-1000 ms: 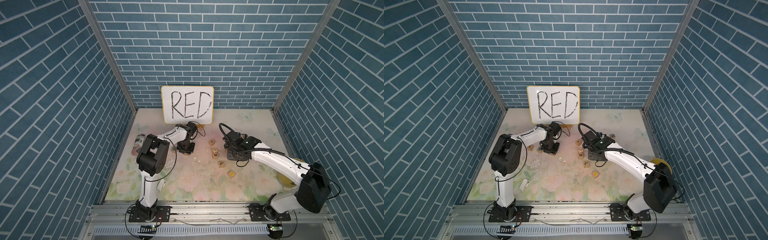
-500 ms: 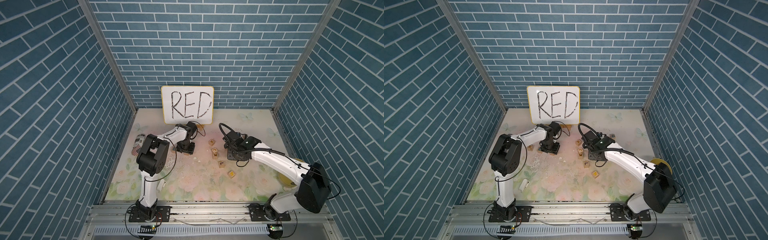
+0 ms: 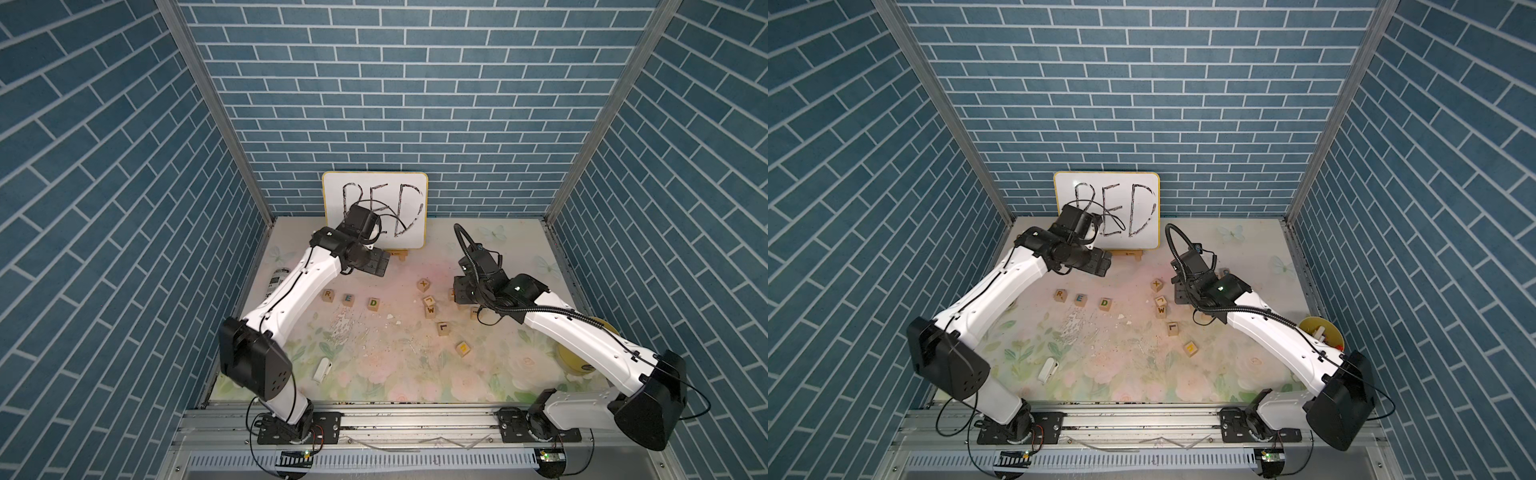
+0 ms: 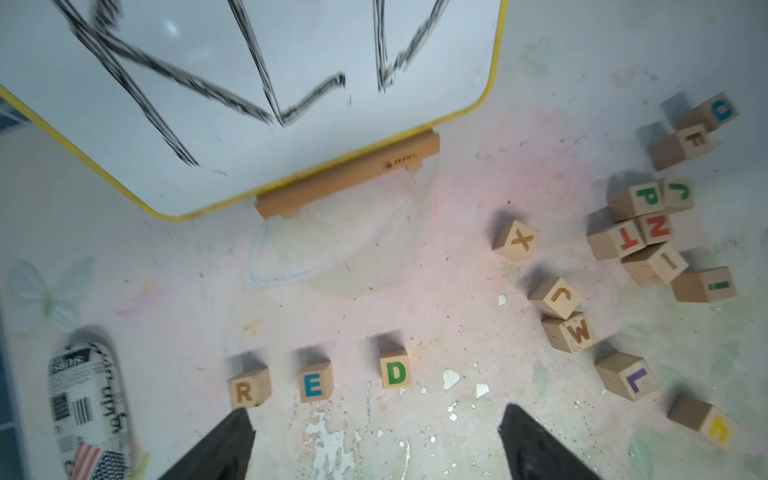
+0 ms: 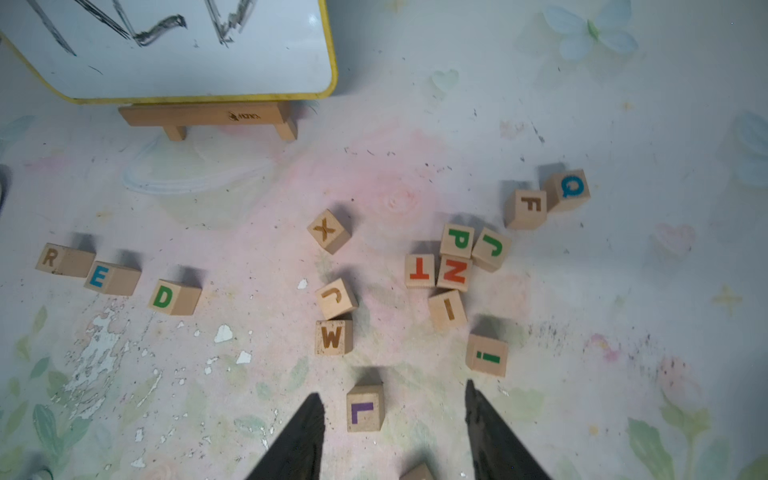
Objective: Assemble the uppercase word "red" with letter blocks
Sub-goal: Place the letter block at the center of the board, then reset both arms
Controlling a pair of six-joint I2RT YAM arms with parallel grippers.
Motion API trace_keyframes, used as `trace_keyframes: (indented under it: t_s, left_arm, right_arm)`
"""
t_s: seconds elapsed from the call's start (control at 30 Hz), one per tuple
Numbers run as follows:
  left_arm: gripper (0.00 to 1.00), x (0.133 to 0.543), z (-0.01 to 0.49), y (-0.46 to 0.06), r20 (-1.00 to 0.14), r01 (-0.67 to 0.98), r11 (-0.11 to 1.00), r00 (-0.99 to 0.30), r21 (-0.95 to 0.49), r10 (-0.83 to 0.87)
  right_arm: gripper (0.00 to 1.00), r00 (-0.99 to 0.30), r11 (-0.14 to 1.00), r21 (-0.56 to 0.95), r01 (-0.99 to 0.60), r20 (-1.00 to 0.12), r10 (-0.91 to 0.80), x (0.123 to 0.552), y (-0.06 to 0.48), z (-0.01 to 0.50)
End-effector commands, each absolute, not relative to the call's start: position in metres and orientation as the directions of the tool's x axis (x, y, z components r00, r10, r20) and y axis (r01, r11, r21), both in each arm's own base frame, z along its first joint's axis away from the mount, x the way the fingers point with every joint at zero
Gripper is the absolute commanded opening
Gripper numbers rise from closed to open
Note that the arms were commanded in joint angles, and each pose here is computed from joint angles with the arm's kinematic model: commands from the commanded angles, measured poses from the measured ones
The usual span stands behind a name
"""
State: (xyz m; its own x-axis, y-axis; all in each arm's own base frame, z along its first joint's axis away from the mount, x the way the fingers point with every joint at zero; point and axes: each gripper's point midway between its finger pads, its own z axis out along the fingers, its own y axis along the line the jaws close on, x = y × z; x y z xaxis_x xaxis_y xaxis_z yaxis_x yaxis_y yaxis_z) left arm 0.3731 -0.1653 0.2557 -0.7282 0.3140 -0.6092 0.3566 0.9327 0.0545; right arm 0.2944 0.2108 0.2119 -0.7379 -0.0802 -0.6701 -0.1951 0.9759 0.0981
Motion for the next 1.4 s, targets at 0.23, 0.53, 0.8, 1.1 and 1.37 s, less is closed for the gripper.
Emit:
trace_keyframes:
  t_s: [0.23, 0.53, 0.8, 1.1, 1.37]
  left_arm:
    - [0.99, 0.372, 0.314, -0.034, -0.830, 0.091, 0.994, -0.548, 0.067, 0.106]
    - [0.99, 0.372, 0.209, 0.040, -0.837, -0.058, 0.998, -0.545, -0.022, -0.050]
    - [0.99, 0.378, 0.153, 0.040, -0.883, -0.005, 1.000, -0.469, 0.020, 0.015]
    - [0.99, 0.393, 0.116, 0.028, -0.933, 0.019, 0.993, -0.346, -0.116, -0.103]
    - [0.99, 0.387, 0.113, 0.009, -0.956, 0.113, 0.991, -0.291, -0.077, -0.041]
  right_arm:
    - [0.99, -0.605, 0.910, 0.190, -0.368, -0.792, -0.079, 0.327, 0.210, 0.260]
    - [0.99, -0.540, 0.974, 0.112, -0.197, -0.842, -0.012, 0.376, 0.157, 0.223]
    - [0.99, -0.481, 1.000, 0.022, -0.012, -0.877, 0.013, 0.364, 0.095, 0.188]
    - [0.99, -0.473, 0.992, -0.094, 0.087, -0.880, -0.041, 0.339, 0.049, 0.155]
    - [0.99, -0.374, 0.975, -0.155, 0.160, -0.923, -0.085, 0.344, 0.023, 0.161]
